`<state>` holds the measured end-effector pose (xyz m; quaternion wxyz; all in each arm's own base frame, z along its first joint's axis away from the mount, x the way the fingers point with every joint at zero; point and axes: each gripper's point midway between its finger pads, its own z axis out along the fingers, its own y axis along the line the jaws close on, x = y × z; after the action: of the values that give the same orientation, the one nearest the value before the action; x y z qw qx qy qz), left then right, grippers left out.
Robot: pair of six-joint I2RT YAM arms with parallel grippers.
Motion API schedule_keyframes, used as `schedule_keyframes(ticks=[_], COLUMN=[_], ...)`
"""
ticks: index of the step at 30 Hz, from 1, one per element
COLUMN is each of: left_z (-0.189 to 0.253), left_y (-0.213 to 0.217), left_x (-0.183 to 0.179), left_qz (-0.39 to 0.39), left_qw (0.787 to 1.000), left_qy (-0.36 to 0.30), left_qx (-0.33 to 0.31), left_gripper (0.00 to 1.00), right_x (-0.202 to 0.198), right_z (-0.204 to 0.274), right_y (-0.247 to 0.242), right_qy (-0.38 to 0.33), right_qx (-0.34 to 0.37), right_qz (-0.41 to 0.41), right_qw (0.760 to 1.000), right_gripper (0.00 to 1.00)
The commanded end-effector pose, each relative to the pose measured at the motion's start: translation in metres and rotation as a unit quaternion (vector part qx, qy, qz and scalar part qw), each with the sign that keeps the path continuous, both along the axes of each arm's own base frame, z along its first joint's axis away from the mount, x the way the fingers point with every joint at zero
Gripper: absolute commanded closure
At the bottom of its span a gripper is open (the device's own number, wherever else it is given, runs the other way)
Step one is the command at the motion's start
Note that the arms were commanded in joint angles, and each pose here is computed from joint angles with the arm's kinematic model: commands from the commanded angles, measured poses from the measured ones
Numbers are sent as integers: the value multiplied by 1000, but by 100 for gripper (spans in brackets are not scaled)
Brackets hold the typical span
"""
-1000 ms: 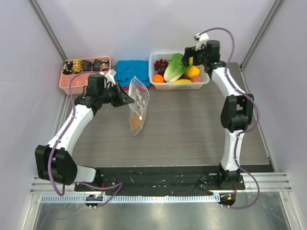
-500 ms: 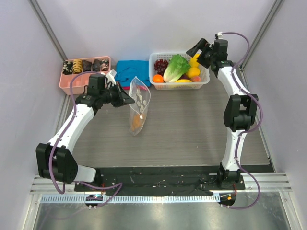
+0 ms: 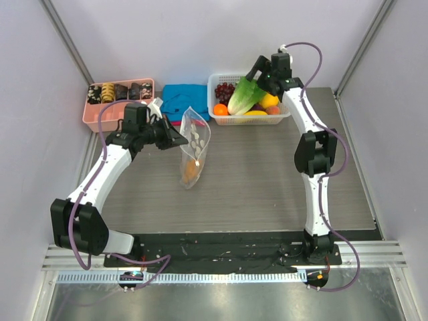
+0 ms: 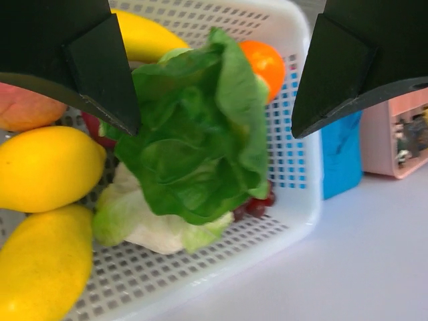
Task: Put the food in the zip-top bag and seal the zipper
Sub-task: Pick up the fake vegetable from the bin.
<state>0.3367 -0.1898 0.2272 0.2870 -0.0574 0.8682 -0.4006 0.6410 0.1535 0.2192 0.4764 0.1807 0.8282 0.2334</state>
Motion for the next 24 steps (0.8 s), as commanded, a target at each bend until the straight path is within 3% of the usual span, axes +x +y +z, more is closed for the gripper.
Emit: schedule_keyframes(ticks=[1,4,8,11,14,20,21,24], left_z=[17,17,14,14,13,14,16,17], left_y=[-2,-3,-2,-3,-3,-2,-2,-2], left_x=[7,7,9,8,8,9,9,8], left_qz=[-4,-5,-4,-5,-6,-4,-5,-5], left_qw=[1000,1000,1000,1000,1000,1000,1000,1000], left_qy=[-24,-24,-21,-21,-19,-19,-20,-21], left_qx=[-12,-12,-11,-12,-11,-10,-11,-11], left_gripper=[100,100,100,100,100,100,100,100], right_x=[11,8,9,6,4,6,6,6], right_z=[-22,-42,-62,-67,-67,-52,-42,-9], right_y=[-18,-18,-12,9,24,13,10,-3], right_qy=[7,17,29,28,28,26,17,-9], right_qx=[-54,-102,-98,-67,-12,53,56,70], right_qz=[-25,-19,3,56,97,106,108,104], right_qw=[998,994,995,996,995,993,992,992], right_gripper=[0,0,0,0,10,49,71,99])
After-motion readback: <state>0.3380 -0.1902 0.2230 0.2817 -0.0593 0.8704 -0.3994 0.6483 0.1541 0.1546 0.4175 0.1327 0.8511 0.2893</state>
